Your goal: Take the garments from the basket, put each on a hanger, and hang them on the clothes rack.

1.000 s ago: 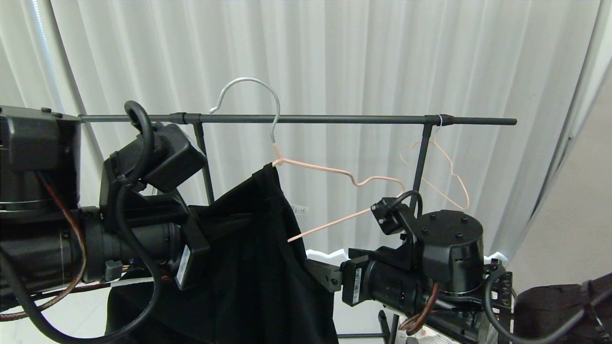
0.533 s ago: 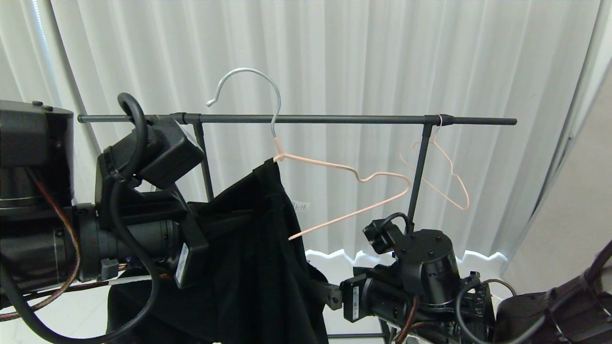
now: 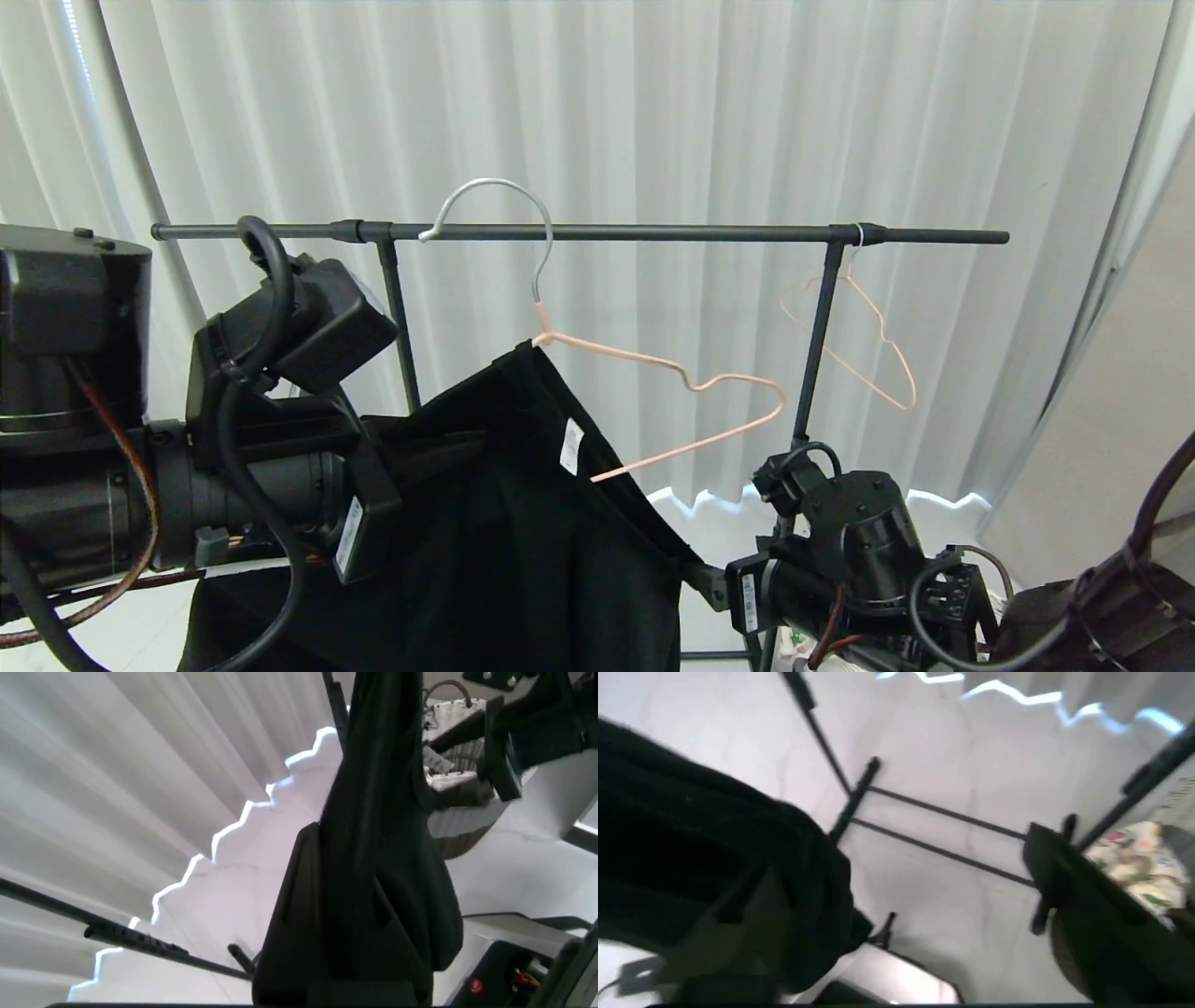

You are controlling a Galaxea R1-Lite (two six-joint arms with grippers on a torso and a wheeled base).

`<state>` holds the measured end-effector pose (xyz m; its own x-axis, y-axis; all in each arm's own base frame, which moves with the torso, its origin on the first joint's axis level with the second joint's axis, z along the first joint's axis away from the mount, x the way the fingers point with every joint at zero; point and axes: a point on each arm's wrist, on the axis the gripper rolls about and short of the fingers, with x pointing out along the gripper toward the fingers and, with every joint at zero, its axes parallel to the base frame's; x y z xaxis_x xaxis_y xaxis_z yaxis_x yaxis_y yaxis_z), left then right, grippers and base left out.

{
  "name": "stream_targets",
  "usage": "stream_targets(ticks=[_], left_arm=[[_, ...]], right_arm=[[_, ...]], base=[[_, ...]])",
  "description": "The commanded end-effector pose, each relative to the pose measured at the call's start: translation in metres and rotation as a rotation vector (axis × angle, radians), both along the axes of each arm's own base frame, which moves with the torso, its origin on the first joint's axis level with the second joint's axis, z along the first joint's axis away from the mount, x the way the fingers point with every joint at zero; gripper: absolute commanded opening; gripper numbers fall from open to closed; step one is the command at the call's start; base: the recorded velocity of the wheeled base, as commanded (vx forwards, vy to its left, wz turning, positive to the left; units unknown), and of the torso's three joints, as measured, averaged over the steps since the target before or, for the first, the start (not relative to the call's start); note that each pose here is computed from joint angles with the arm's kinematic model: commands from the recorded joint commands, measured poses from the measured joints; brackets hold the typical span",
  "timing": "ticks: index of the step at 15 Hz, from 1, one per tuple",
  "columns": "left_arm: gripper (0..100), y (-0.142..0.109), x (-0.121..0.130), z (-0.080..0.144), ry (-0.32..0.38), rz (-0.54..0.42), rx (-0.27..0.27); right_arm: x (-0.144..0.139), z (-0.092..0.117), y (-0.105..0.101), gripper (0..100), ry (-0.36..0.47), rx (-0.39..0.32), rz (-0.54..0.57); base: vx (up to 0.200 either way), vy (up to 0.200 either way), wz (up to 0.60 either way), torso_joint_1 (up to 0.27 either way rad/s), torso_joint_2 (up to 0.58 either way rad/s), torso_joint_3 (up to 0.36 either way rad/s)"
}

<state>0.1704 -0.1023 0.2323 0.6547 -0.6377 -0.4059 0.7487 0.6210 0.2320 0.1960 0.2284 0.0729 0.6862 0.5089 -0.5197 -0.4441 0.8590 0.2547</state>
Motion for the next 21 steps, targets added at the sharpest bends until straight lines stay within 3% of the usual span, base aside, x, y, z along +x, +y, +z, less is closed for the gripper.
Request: stream_targets(ticks=[1, 5, 9, 13, 16, 17, 19, 21], left_arm=[[0, 0.001, -0.001, -0.004, 0.009, 0.004, 0.006], [0, 0.014, -0.005, -0.031, 0.085, 0.055, 0.061], [0, 0.017, -0.012, -0.053, 0.154, 0.052, 0.105], [0, 0.015, -0.01, -0.073, 0.184, 0.005, 0.195], [0, 0.011, 0.0, -0.076, 0.165, 0.028, 0.192], [0, 0.01, 0.0, -0.074, 0.154, 0.024, 0.184], [0, 0.009, 0.0, -0.072, 0.14, 0.019, 0.171], [0, 0.008, 0.003, -0.069, 0.124, 0.04, 0.122]], right_arm=[[0.004, 0.001, -0.005, 0, -0.011, -0.016, -0.012], [0.028, 0.01, -0.032, 0, -0.083, -0.07, -0.101], [0.038, 0.027, -0.05, 0, -0.136, -0.053, -0.151], [0.03, 0.054, -0.054, 0, -0.182, 0.001, -0.098], [0.02, 0.073, -0.06, 0, -0.182, -0.007, -0.022], [0.018, 0.075, -0.062, 100, -0.178, -0.016, -0.002], [0.017, 0.075, -0.062, 100, -0.182, -0.03, 0.016], [0.019, 0.075, -0.066, 100, -0.206, -0.063, 0.062]], base=[[0.0, 0.0, 0.0, 0.0, 0.0, 0.0], [0.0, 0.0, 0.0, 0.0, 0.0, 0.0], [0.0, 0.0, 0.0, 0.0, 0.0, 0.0], [0.0, 0.0, 0.0, 0.0, 0.0, 0.0], [0.0, 0.0, 0.0, 0.0, 0.0, 0.0], [0.0, 0.0, 0.0, 0.0, 0.0, 0.0], [0.0, 0.0, 0.0, 0.0, 0.0, 0.0], [0.0, 0.0, 0.0, 0.0, 0.0, 0.0]])
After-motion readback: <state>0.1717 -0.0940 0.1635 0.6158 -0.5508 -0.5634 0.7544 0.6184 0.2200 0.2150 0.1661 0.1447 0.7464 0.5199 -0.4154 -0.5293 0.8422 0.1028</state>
